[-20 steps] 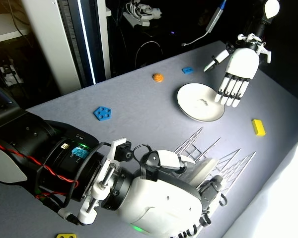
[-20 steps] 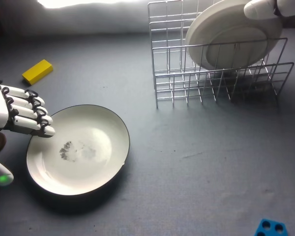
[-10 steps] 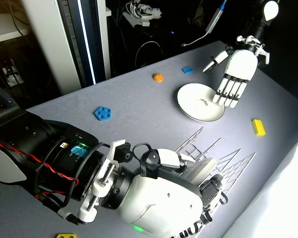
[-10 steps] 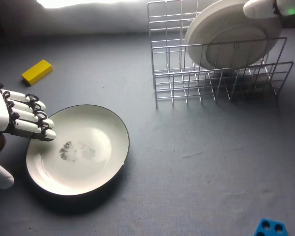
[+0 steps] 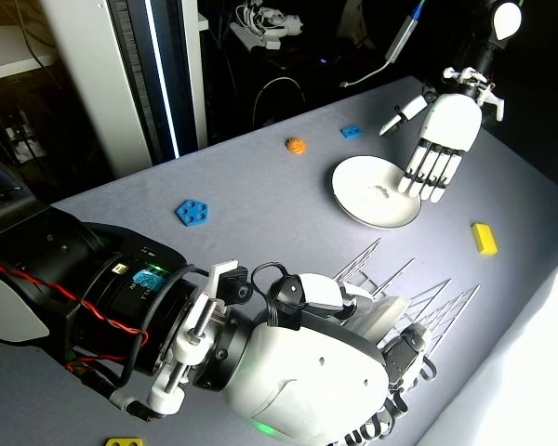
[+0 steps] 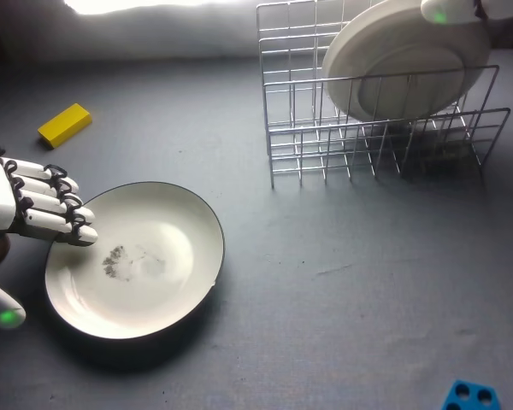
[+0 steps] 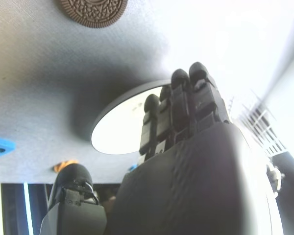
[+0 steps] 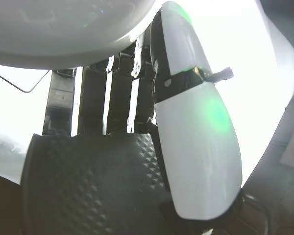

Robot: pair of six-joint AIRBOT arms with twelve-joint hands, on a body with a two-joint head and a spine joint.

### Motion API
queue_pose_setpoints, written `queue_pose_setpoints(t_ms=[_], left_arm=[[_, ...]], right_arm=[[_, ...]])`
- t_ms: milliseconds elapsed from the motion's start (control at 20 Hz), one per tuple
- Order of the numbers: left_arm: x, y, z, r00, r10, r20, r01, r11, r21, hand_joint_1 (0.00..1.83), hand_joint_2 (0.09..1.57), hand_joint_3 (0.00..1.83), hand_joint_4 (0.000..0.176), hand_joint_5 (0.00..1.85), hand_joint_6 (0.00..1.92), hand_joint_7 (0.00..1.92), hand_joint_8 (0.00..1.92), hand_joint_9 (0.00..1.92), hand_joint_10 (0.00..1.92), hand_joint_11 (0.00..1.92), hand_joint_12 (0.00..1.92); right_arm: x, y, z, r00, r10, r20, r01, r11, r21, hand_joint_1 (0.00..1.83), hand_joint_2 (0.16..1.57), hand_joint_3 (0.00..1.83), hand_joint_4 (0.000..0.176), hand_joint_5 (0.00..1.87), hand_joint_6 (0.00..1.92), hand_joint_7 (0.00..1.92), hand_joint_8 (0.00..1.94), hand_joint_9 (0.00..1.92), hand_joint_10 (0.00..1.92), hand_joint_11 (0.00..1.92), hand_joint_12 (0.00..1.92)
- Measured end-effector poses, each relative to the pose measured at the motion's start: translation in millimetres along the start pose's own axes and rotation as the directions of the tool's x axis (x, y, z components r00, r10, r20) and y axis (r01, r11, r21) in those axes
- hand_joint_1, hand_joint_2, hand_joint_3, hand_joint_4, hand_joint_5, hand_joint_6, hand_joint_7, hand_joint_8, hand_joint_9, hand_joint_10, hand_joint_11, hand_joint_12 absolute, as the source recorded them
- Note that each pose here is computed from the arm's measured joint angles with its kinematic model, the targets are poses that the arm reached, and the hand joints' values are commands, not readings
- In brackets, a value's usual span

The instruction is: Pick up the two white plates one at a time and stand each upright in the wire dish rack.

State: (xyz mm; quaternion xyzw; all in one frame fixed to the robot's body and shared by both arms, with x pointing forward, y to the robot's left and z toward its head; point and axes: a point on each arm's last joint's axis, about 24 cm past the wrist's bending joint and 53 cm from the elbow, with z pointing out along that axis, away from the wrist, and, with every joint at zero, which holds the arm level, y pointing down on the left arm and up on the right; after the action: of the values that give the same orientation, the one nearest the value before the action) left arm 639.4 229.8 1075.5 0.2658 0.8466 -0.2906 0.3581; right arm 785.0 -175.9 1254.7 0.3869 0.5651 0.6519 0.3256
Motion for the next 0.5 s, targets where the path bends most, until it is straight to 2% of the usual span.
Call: queue_pose_setpoints(t_ms=[150,200,300,500], left_arm=[[0.7,-0.3,0.5,1.0,-0.003,-0.001,0.003,1.0,0.001,0.0,1.08,0.0,0.0,0.14,0.0,0.15,0.0,0.12,0.0,0.0,0.14],[1.3,0.0,0.3,1.0,-0.005,-0.003,0.005,1.0,0.001,0.0,1.08,0.0,0.0,0.16,0.0,0.17,0.0,0.14,0.0,0.0,0.19],[3.2,0.4,0.6,0.9999,-0.008,-0.007,0.008,1.0,0.0,0.0,1.07,0.0,0.0,0.16,0.0,0.17,0.0,0.14,0.0,0.0,0.16],[9.5,2.1,0.5,0.9996,-0.017,-0.021,0.017,0.9998,-0.005,0.0,1.08,0.0,0.0,0.17,0.0,0.18,0.0,0.14,0.0,0.0,0.23]], right_arm=[[1.7,3.8,0.2,1.0,0.0,-0.007,0.0,1.0,-0.013,1.25,1.11,0.0,0.0,0.78,0.0,0.83,0.0,0.82,0.02,0.28,1.28],[1.8,3.8,0.2,1.0,-0.003,-0.007,0.003,1.0,-0.013,1.25,1.11,0.0,0.0,0.78,0.0,0.83,0.0,0.82,0.02,0.27,1.28],[2.2,4.5,0.2,1.0,-0.007,-0.008,0.007,1.0,-0.016,1.23,1.11,0.0,0.0,0.76,0.0,0.82,0.0,0.81,0.01,0.25,1.31],[4.6,10.7,0.7,0.999,-0.029,-0.016,0.028,0.999,-0.036,1.23,1.12,0.0,0.0,0.74,0.0,0.79,0.0,0.79,0.0,0.21,1.34]])
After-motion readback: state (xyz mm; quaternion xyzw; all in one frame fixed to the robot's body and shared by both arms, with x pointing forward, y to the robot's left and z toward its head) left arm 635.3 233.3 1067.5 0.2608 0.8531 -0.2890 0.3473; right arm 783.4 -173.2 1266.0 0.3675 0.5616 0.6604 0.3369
